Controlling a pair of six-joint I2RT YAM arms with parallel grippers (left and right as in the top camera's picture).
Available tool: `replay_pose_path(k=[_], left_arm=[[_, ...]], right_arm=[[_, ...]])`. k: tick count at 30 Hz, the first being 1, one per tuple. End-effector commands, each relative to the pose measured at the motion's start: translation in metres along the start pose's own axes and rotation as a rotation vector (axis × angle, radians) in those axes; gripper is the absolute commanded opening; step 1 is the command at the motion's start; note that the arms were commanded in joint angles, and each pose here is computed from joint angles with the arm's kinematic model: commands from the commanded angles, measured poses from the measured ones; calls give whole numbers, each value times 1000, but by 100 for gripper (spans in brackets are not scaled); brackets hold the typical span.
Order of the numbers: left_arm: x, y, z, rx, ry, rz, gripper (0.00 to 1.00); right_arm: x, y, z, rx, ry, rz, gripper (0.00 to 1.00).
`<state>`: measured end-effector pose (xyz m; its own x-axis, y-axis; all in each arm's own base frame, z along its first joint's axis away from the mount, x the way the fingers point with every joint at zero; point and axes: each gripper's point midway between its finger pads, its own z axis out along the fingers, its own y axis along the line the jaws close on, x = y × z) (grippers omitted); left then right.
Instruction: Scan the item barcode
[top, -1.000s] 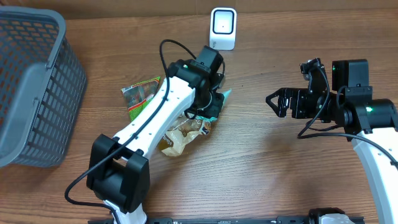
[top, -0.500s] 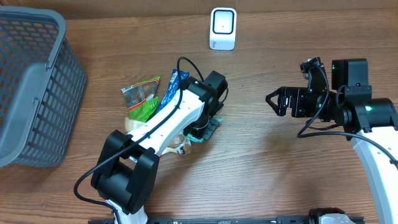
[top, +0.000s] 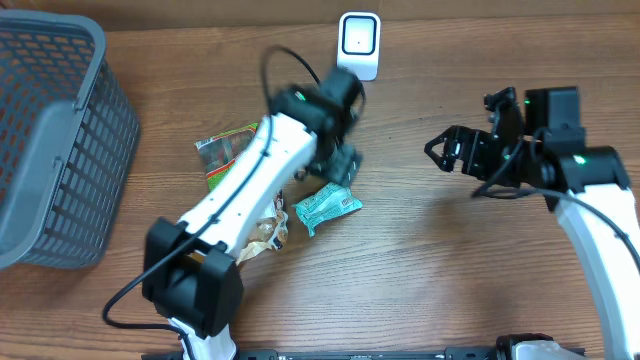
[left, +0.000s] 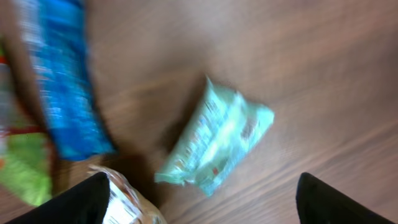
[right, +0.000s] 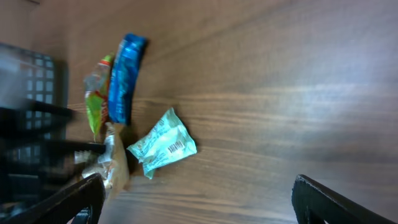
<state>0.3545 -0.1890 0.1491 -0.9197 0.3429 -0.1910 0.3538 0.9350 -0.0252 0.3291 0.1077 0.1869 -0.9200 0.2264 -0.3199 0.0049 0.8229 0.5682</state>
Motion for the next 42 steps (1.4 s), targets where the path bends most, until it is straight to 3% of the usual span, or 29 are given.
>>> replay_pose_path(k=[1,6,13,19,24,30,42], left_arm=[[-29,31,-31,42,-100,-214,87],[-38,53,-41,209,-123,-325,76],[-38,63,-40,204,-124,-349,76],[-41,70,-39,164,-143,-350,77],[-42,71,-39,161,-149,-350,77],[-45,71,-39,162,-160,-348,78],[-38,69,-38,170,-125,-375,77]], right_arm=[[14,5,28,-36,109,90,96],[37,20,69,-81,247,104,91],[78,39,113,12,370,217,83],[119,71,150,15,446,165,69],[130,81,174,45,403,72,62],[124,75,190,87,351,131,56],[105,46,198,207,264,342,60]])
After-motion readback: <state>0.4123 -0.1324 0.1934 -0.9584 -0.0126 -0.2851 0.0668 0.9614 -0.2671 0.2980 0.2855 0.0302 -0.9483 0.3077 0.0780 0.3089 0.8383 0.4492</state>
